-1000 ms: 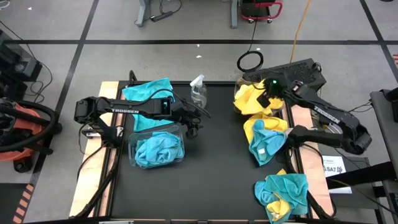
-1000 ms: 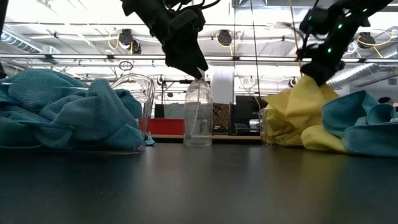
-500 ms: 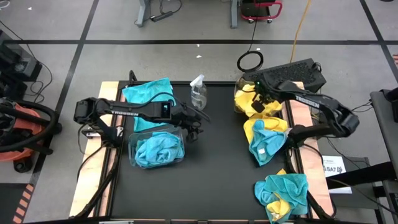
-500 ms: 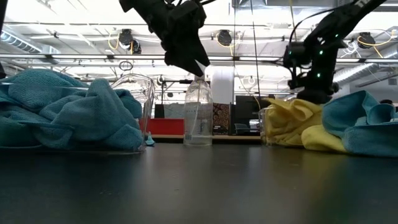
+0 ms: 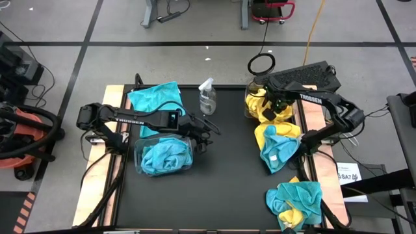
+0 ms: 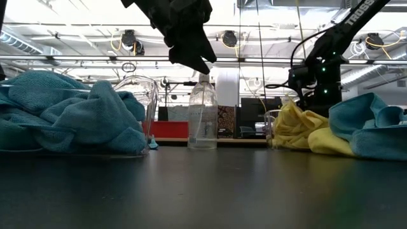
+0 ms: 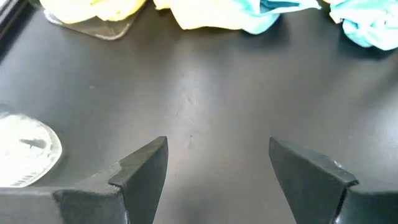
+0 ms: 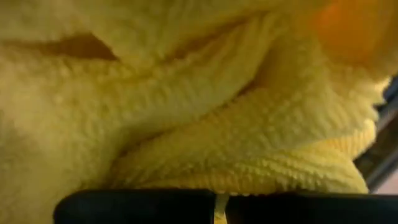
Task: Sort microfiber towel by color & place in baskets
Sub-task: Put the yellow towel into the top transparent bin
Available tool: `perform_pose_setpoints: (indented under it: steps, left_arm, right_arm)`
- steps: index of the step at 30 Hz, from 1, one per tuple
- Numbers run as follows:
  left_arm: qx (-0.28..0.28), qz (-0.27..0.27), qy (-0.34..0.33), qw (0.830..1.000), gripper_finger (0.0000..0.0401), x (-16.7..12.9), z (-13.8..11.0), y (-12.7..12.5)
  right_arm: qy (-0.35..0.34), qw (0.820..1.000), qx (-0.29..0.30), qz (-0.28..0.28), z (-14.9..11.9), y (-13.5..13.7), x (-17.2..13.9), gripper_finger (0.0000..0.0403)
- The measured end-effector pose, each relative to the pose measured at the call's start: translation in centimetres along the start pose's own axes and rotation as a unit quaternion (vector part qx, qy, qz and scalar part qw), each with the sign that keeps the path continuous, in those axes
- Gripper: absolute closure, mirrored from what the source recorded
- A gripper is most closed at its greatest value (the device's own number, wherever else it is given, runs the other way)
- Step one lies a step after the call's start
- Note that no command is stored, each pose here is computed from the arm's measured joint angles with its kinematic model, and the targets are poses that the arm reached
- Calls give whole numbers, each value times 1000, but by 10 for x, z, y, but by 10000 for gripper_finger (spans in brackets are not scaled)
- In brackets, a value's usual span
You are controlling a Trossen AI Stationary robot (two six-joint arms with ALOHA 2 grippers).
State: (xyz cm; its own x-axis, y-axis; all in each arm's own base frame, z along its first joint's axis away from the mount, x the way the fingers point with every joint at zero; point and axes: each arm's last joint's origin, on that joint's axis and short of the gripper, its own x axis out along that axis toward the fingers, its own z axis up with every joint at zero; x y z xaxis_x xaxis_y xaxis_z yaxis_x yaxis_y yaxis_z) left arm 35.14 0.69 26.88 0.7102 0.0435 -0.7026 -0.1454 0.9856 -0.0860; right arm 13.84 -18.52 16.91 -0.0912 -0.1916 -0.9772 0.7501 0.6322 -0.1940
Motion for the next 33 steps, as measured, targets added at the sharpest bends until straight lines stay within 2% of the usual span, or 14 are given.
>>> perform_pose_setpoints:
  steps: [4, 9, 15, 19, 24, 28, 33]
  left_arm:
    - [3, -1, -8, 1000, 115, -2, 4, -1]
    - [4, -4, -20, 1000, 115, -11, 8, -1]
    - [3, -6, -46, 999, 115, -32, 13, 0]
    - [10, -7, -62, 998, 115, -45, 16, 0]
    - [12, -1, -77, 997, 115, -57, 18, 4]
    - [7, 1, -85, 996, 115, -64, 19, 5]
    - [-3, -2, -98, 995, 115, -72, 21, 5]
  right_arm:
    - [3, 1000, 1, 8, 0, 0, 1, 380]
    - [-8, 1000, 9, 8, -8, -1, -11, 318]
    - [-60, 997, 38, 16, -21, -5, -38, 239]
    - [-102, 993, 58, 33, -30, -7, -55, 202]
    - [-141, 985, 90, 39, -42, -10, -72, 177]
    - [-169, 979, 103, 57, -53, -11, -85, 172]
    - [-212, 967, 90, 112, -65, -9, -99, 168]
